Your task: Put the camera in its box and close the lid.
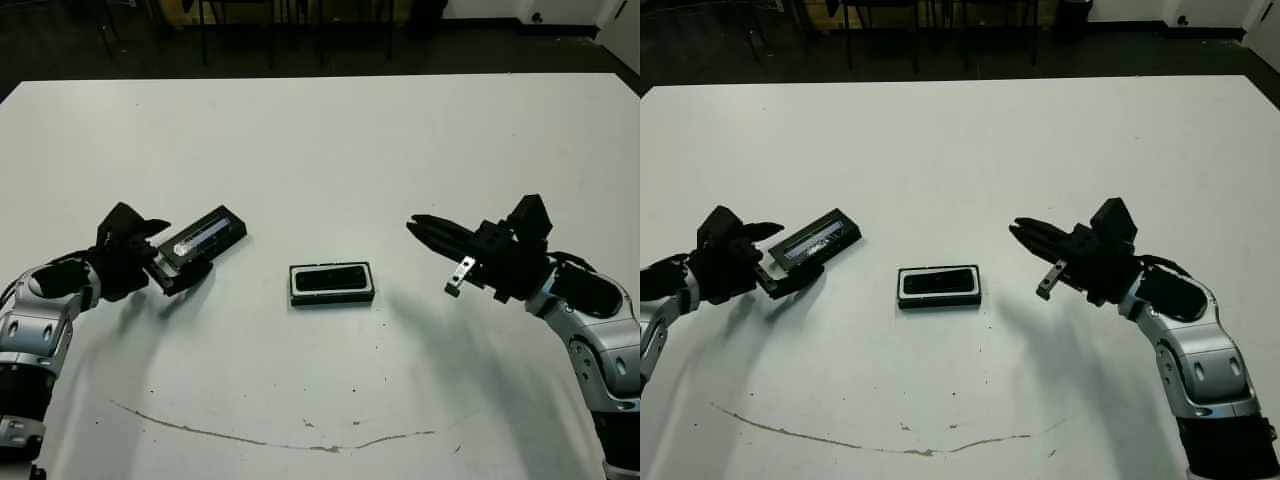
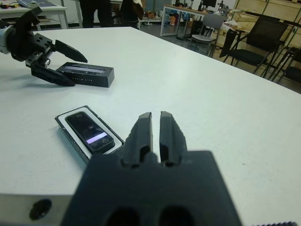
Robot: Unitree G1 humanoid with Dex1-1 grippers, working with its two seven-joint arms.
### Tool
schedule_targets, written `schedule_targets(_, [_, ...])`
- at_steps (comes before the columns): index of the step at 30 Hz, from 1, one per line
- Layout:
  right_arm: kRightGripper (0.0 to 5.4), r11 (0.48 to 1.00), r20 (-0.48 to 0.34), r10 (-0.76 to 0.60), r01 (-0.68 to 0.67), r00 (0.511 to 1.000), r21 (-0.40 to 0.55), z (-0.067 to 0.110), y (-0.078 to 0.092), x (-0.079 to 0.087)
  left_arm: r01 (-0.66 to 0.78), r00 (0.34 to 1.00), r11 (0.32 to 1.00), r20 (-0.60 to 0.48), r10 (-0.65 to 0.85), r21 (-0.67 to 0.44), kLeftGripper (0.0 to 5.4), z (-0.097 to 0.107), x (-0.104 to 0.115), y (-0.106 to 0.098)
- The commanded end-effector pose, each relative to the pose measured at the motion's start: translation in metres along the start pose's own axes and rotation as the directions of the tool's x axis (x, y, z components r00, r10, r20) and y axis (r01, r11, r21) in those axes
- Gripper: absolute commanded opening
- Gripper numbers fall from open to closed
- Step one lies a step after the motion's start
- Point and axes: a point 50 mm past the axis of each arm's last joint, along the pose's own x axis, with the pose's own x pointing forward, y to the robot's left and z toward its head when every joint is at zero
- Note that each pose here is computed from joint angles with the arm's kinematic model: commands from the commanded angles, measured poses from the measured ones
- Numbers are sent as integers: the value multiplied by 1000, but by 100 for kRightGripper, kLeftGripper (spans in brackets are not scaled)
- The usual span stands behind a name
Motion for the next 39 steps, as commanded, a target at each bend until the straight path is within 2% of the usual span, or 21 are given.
schedule_targets(1, [0, 1000, -20, 1, 0, 1000, 26, -6, 0, -5, 7, 1000, 999, -14, -8, -41, 495, -10, 4, -4])
schedule_targets(11, [0, 998, 20, 23, -24, 1000, 57, -12, 0, -4, 147, 989, 989, 15, -147, -18, 304, -9, 7, -16])
schedule_targets(13, [0, 998, 21, 26, -27, 999, 57, -13, -1, -4, 166, 986, 986, 22, -166, -18, 281, -8, 6, -16])
schedule_targets(17, [0, 997, 38, 32, -35, 999, 69, -15, -1, -2, 167, 986, 986, 18, -167, -19, 280, -8, 3, -15])
schedule_targets(22, [0, 997, 44, 30, -33, 999, 69, -16, 0, -1, 102, 994, 994, 40, -101, -32, 280, -11, -3, -13])
schedule_targets(28, [0, 998, 2, -13, 13, 1000, 65, -14, 0, -2, 73, 992, 995, 109, -65, -72, 280, -10, -12, -15])
schedule_targets(30, [0, 997, 2, -22, 21, 1000, 68, -13, 1, -3, 93, 988, 994, 131, -84, -62, 280, -5, -15, -17])
schedule_targets(35, [0, 989, -11, -21, 22, 1000, 148, -15, -2, -4, 163, 968, 986, 199, -153, -35, 280, 18, -23, -22])
schedule_targets(39, [0, 990, -20, -30, 33, 999, 138, -13, -6, -4, 224, 949, 974, 220, -225, 27, 280, 40, -23, -22])
